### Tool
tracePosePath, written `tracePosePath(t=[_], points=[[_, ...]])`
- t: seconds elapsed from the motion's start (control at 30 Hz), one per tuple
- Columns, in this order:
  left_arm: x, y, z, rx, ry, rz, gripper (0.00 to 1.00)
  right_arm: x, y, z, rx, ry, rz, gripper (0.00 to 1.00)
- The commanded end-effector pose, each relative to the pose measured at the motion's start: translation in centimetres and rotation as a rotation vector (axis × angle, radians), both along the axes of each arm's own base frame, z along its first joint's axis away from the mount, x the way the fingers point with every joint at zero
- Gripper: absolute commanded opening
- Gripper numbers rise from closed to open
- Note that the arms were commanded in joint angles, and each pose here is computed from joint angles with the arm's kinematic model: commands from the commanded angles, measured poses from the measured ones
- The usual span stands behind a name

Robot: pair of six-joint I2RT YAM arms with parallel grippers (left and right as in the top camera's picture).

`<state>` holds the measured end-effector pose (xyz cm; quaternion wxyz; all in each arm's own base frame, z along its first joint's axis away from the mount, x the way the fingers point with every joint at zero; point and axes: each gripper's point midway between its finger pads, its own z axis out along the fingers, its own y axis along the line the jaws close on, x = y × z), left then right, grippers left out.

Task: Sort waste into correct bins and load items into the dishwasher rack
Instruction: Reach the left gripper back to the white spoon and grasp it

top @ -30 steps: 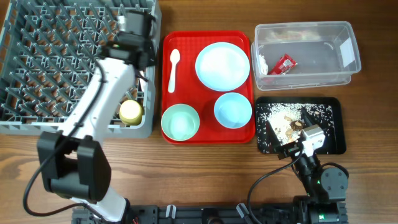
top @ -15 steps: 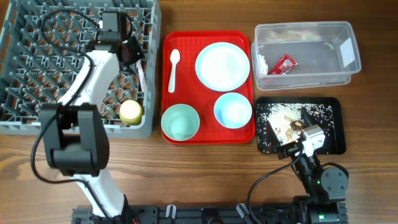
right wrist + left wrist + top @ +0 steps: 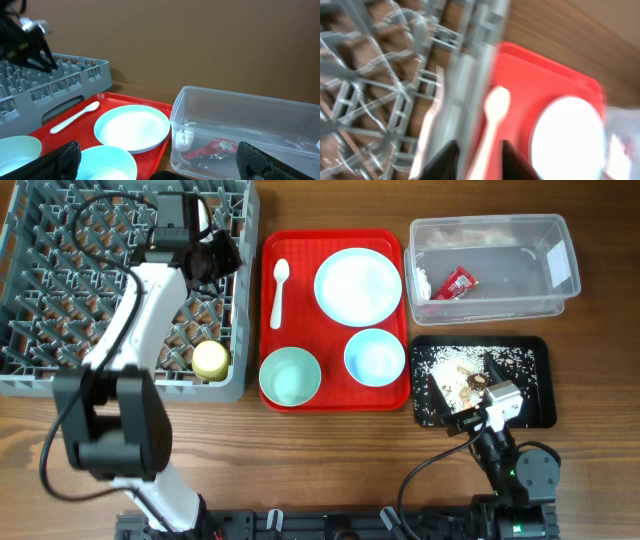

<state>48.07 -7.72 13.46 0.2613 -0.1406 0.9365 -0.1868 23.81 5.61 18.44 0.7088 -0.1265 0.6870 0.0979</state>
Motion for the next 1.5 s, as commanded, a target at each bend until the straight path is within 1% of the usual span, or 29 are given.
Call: tracePosePath(t=[0.0, 0.03, 0.13, 0.2, 0.23, 0.3, 0.33, 0.53, 0.73, 0.8, 0.9, 0.97, 1.0, 1.07, 1.23, 1.47], points=[[-2.2, -4.5, 0.4, 0.045, 0.003, -0.190, 0.57, -0.1, 0.1, -0.3, 0.011, 0.000, 0.011, 1.00], [-2.4, -4.6, -0.2, 0.107, 0.011, -0.199, 0.61, -0.1, 0.1, -0.3, 0.011, 0.000, 0.011, 1.00], [-2.5, -4.1, -1.4, 0.297, 0.019, -0.164, 0.66, -0.1, 0.1, -0.3, 0.011, 0.000, 0.011, 1.00], [-2.3, -4.4, -2.3, 0.380, 0.016, -0.155, 0.68, -0.1, 0.1, -0.3, 0.011, 0.000, 0.011, 1.00], [-2.1, -4.8, -3.2, 0.397, 0.021, -0.160, 0.68, -0.1, 0.1, -0.3, 0.011, 0.000, 0.011, 1.00], [-1.9, -5.5, -4.7, 0.397, 0.036, -0.175, 0.64, -0.1, 0.1, -0.3, 0.011, 0.000, 0.011, 1.00], [-1.8, -5.7, -5.8, 0.399, 0.050, -0.179, 0.60, -0.1, 0.1, -0.3, 0.011, 0.000, 0.011, 1.00], [-1.5, -6.2, -11.2, 0.407, 0.122, -0.202, 0.53, -0.1, 0.1, -0.3, 0.010, 0.000, 0.011, 1.00], [-1.4, -6.4, -13.1, 0.414, 0.138, -0.213, 0.48, -0.1, 0.1, -0.3, 0.011, 0.000, 0.011, 1.00], [-1.3, -6.5, -13.5, 0.414, 0.139, -0.213, 0.42, -0.1, 0.1, -0.3, 0.011, 0.000, 0.011, 1.00], [-1.7, -6.7, -14.4, 0.411, 0.158, -0.224, 0.30, -0.1, 0.1, -0.3, 0.011, 0.000, 0.011, 1.00], [-2.1, -7.6, -14.8, 0.374, 0.172, -0.252, 0.19, -0.1, 0.1, -0.3, 0.011, 0.000, 0.011, 1.00], [-2.4, -8.6, -14.8, 0.340, 0.176, -0.277, 0.10, -0.1, 0.1, -0.3, 0.011, 0.000, 0.011, 1.00], [-2.7, -9.3, -14.8, 0.329, 0.175, -0.294, 0.04, -0.1, 0.1, -0.3, 0.011, 0.000, 0.011, 1.00], [-3.2, -10.1, -13.8, 0.331, 0.169, -0.313, 0.04, -0.1, 0.1, -0.3, 0.011, 0.000, 0.011, 1.00], [-3.9, -9.6, -7.7, 0.310, 0.117, -0.299, 0.04, -0.1, 0.1, -0.3, 0.011, 0.000, 0.011, 1.00]])
